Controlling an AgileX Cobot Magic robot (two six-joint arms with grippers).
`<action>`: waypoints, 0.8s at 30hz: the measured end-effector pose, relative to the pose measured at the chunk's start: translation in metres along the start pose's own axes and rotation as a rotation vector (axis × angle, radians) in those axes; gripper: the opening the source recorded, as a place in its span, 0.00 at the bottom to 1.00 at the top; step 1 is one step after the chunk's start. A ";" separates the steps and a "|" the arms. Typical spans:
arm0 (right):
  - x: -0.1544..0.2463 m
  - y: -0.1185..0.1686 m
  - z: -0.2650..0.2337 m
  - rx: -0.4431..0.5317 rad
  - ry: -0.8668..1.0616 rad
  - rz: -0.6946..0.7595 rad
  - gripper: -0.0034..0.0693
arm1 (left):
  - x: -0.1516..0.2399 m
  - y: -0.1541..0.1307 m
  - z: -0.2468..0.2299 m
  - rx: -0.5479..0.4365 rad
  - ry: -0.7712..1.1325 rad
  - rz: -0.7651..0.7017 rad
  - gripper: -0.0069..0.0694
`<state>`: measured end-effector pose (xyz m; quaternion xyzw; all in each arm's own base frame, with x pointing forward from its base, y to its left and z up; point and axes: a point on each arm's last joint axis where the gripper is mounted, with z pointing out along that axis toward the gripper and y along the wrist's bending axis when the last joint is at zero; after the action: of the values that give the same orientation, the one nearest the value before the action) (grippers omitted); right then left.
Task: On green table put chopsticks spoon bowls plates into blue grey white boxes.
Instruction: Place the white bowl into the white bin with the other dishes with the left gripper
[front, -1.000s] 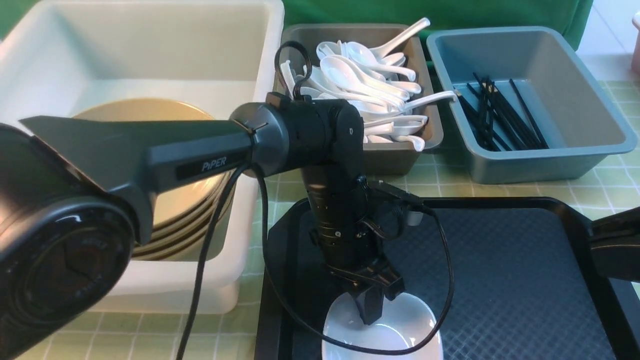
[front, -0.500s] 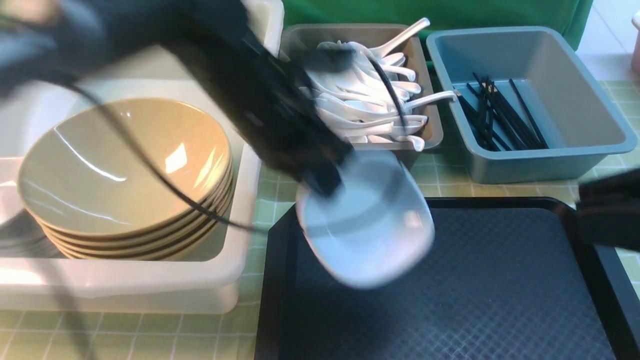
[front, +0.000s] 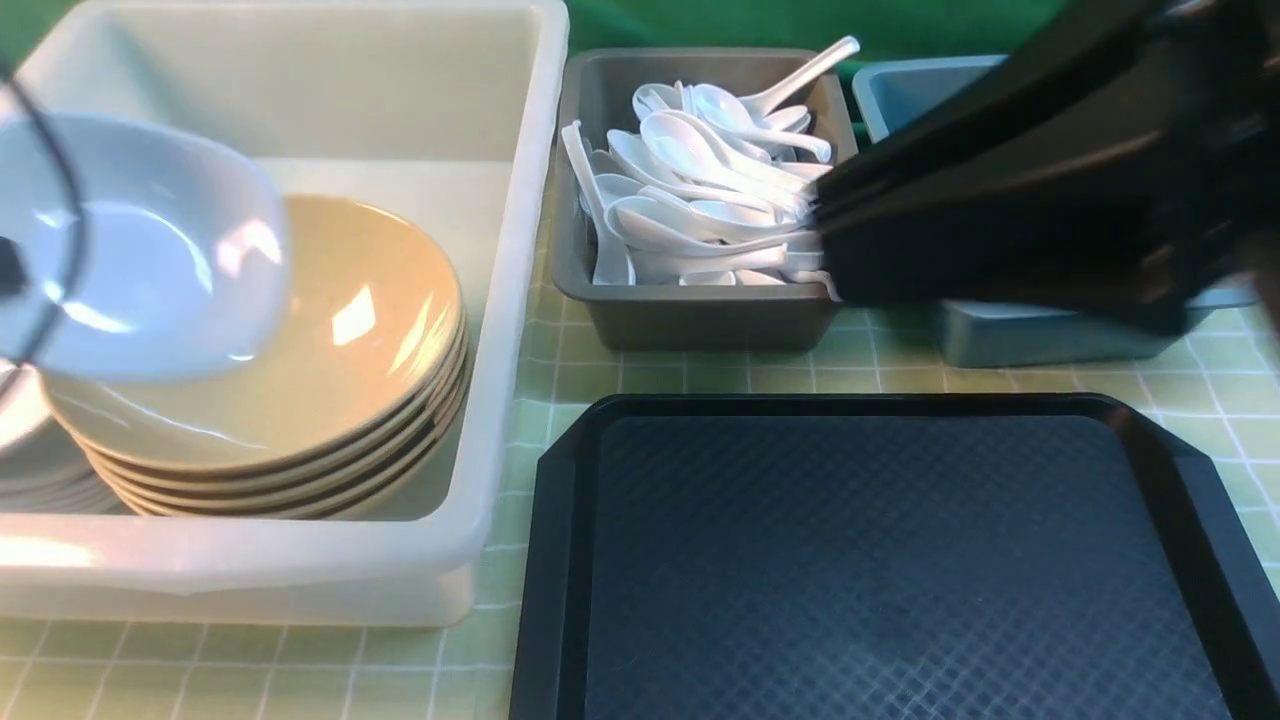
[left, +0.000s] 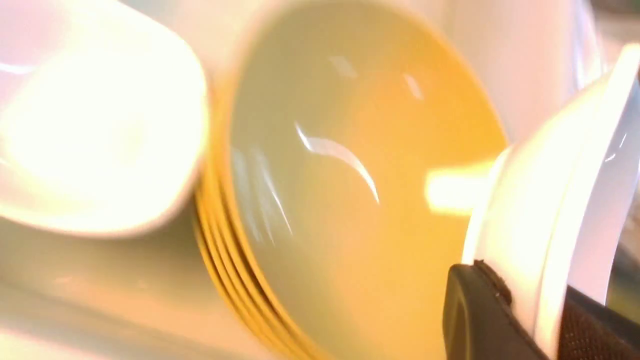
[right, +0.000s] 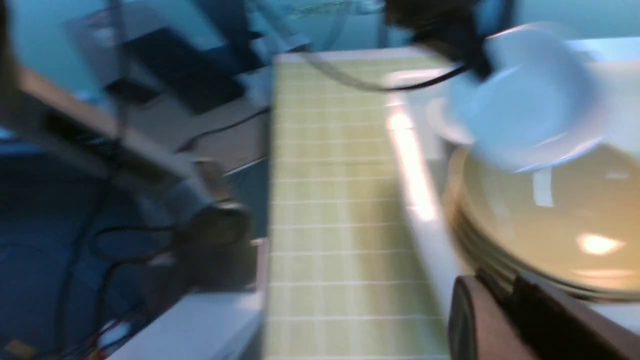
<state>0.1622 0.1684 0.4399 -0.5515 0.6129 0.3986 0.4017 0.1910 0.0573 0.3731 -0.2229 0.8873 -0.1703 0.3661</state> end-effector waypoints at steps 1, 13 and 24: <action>0.001 0.001 0.007 -0.023 0.015 -0.001 0.18 | -0.005 0.006 0.002 -0.002 -0.015 -0.038 0.11; 0.012 -0.006 0.025 -0.037 0.118 0.006 0.08 | -0.070 0.097 0.011 -0.170 -0.040 -0.316 0.11; 0.013 -0.008 0.025 -0.007 0.132 -0.010 0.08 | -0.058 0.129 0.071 -0.305 0.200 -0.309 0.11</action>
<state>0.1708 0.1862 0.4180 -0.5811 0.6339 0.3614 0.3603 0.2446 0.1858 0.2985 -0.3908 0.8899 -0.1097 0.2080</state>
